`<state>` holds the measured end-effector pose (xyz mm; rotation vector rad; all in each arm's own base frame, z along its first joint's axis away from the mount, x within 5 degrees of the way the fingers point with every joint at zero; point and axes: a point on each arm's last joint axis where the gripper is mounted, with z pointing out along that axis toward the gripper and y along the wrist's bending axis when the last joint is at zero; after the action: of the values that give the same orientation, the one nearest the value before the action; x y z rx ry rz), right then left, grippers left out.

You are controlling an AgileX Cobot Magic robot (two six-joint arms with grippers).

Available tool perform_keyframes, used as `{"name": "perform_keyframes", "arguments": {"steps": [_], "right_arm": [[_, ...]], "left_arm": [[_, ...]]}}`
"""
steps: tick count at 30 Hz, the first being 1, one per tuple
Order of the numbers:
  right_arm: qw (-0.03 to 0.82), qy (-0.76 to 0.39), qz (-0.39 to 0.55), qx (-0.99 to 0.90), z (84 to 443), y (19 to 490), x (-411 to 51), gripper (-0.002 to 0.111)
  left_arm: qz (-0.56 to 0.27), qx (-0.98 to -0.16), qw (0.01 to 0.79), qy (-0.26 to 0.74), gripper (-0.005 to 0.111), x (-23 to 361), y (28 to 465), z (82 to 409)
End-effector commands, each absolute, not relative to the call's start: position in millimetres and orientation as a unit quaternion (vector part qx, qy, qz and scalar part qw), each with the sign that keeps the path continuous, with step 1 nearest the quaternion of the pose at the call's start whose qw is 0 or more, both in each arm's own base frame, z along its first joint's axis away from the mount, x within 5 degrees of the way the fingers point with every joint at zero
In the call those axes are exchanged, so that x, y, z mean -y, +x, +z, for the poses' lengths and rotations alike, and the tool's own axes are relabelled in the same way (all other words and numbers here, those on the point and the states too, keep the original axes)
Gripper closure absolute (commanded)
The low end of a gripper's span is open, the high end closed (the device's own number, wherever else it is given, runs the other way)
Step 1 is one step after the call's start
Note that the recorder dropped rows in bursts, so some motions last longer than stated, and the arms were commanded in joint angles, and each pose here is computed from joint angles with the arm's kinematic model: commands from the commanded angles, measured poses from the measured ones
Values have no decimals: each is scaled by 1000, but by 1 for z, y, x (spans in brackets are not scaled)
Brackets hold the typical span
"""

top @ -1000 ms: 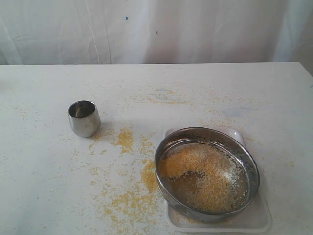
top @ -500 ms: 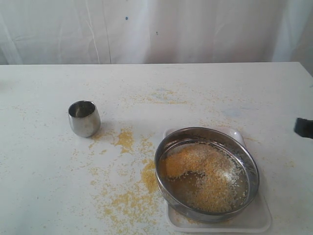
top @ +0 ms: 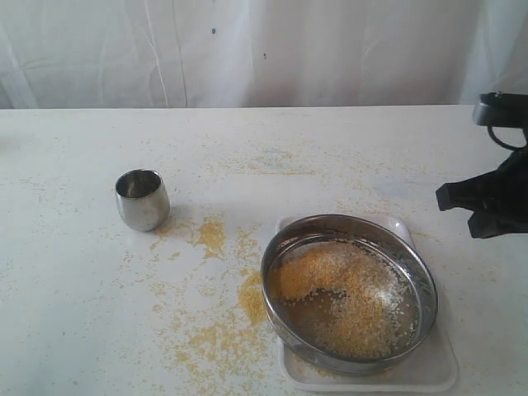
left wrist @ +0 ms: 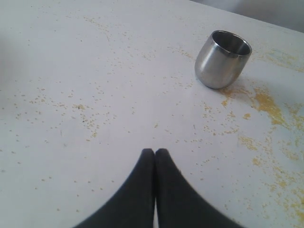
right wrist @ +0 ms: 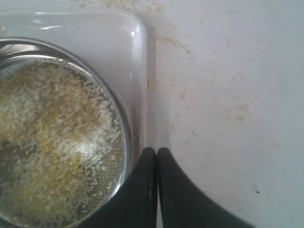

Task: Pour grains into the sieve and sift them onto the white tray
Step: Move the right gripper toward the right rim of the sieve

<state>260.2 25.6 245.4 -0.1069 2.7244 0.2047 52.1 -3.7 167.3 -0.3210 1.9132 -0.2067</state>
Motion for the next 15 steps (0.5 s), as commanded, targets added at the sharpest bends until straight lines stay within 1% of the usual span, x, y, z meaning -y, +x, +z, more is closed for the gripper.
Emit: {"name": "perform_keyframes", "arguments": {"steps": [1,5,6,8,10,15], "right_arm": [[168,-112,121,-972,227,269,-37,96],[112,-141,92,-979,201,275,-32,73],[108,-137,89,-981,196,277,-32,67],[114,-119,92,-982,193,281,-32,60],[125,-105,103,-981,193,284,-34,58],[146,-87,111,-979,191,289,-35,58]], "left_arm": [[-90,-812,559,-139,107,4,52,166],[-90,-812,559,-139,107,4,52,166],[-90,-812,559,-139,107,4,52,166],[-90,-812,559,-139,107,4,52,166],[-90,-812,559,-139,107,4,52,166],[-90,-812,559,-139,107,4,52,166]]}}
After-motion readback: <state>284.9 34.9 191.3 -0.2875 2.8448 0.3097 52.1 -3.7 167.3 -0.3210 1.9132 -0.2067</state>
